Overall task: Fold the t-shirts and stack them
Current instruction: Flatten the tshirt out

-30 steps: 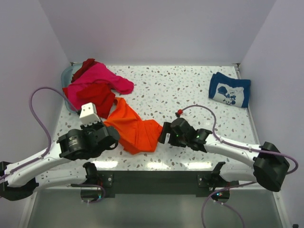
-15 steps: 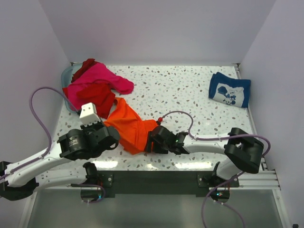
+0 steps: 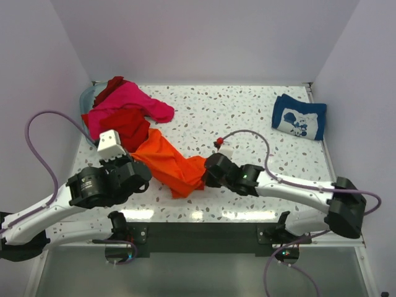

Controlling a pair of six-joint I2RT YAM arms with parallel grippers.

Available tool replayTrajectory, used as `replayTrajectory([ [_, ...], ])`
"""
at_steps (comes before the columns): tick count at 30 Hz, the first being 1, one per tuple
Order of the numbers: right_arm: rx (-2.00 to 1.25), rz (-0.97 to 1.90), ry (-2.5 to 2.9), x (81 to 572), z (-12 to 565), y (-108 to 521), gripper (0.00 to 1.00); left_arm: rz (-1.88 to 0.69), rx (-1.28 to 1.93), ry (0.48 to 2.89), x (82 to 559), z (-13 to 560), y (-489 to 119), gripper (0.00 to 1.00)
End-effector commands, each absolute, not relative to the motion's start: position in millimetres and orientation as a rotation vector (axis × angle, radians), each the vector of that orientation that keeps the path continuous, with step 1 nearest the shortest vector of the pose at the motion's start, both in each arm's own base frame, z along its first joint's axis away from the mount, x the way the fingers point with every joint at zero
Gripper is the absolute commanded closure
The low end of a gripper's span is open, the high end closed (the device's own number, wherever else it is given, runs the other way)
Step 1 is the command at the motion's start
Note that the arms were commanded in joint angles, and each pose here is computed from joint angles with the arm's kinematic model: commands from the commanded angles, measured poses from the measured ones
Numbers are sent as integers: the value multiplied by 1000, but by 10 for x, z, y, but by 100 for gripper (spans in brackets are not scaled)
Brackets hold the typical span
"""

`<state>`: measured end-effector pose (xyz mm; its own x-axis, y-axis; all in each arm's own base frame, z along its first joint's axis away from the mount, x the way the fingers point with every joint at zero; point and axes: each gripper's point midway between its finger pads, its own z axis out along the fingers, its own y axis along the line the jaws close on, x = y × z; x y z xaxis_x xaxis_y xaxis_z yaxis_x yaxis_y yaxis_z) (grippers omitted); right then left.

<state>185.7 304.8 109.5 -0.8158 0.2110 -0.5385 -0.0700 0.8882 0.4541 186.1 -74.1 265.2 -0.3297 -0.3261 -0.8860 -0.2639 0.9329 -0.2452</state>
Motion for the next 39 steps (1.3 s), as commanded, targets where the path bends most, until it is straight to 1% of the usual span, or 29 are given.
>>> replayTrajectory([
  [1, 176, 444, 2270, 2182, 1731, 2449, 100, -44, -455, 1801, 1938, 3050, -581, 100],
  [4, 234, 349, 2165, 2299, 2228, 1950, 100, -42, -444, 1757, 1964, 3219, -547, 100],
  [5, 262, 315, 2105, 2308, 2508, 1739, 100, -33, -446, 1740, 1972, 3257, -524, 100],
  [8, 255, 205, 2036, 2293, 2878, 1398, 100, -33, -455, 1725, 1971, 3293, -492, 100],
  [9, 266, 197, 1980, 2311, 3145, 1312, 100, -39, -463, 1721, 1967, 3285, -483, 100],
  [12, 254, 185, 1932, 2333, 3430, 1250, 100, -45, -469, 1726, 1962, 3194, -485, 100],
  [13, 242, 172, 1935, 2368, 3425, 1285, 95, -47, -469, 1731, 1956, 3158, -483, 100],
  [14, 231, 174, 1936, 2400, 3421, 1341, 78, -36, -454, 1748, 1956, 3065, -505, 100],
  [16, 187, 171, 1992, 2461, 3255, 1523, 55, -38, -444, 1767, 1962, 2972, -558, 100],
  [17, 178, 185, 2023, 2469, 3144, 1615, 37, -36, -425, 1792, 1965, 2872, -614, 100],
  [18, 169, 192, 2053, 2473, 3044, 1681, 31, -33, -415, 1805, 1966, 2819, -641, 100],
  [20, 154, 220, 2149, 2443, 2674, 1865, 23, -13, -370, 1861, 1963, 2608, -739, 100],
  [22, 146, 265, 2217, 2376, 2397, 1975, 19, -4, -322, 1894, 1990, 2475, -864, 100],
  [23, 168, 267, 2262, 2329, 2110, 1996, 18, 4, -296, 1920, 1987, 2351, -918, 100],
  [25, 177, 349, 2315, 2227, 1869, 2101, 17, 49, -259, 1952, 1991, 2182, -955, 100],
  [26, 192, 333, 2376, 2128, 1572, 2060, 16, 53, -251, 1961, 1995, 2145, -984, 100],
  [30, 208, 379, 2460, 1854, 1170, 2052, 13, 86, -216, 1978, 2015, 2062, -1038, 100],
  [33, 226, 371, 2515, 1676, 939, 1986, 14, 86, -204, 1974, 2027, 2047, -1056, 100],
  [39, 264, 346, 2603, 1461, 527, 1912, 20, 85, -212, 1963, 2029, 2074, -1007, 100],
])
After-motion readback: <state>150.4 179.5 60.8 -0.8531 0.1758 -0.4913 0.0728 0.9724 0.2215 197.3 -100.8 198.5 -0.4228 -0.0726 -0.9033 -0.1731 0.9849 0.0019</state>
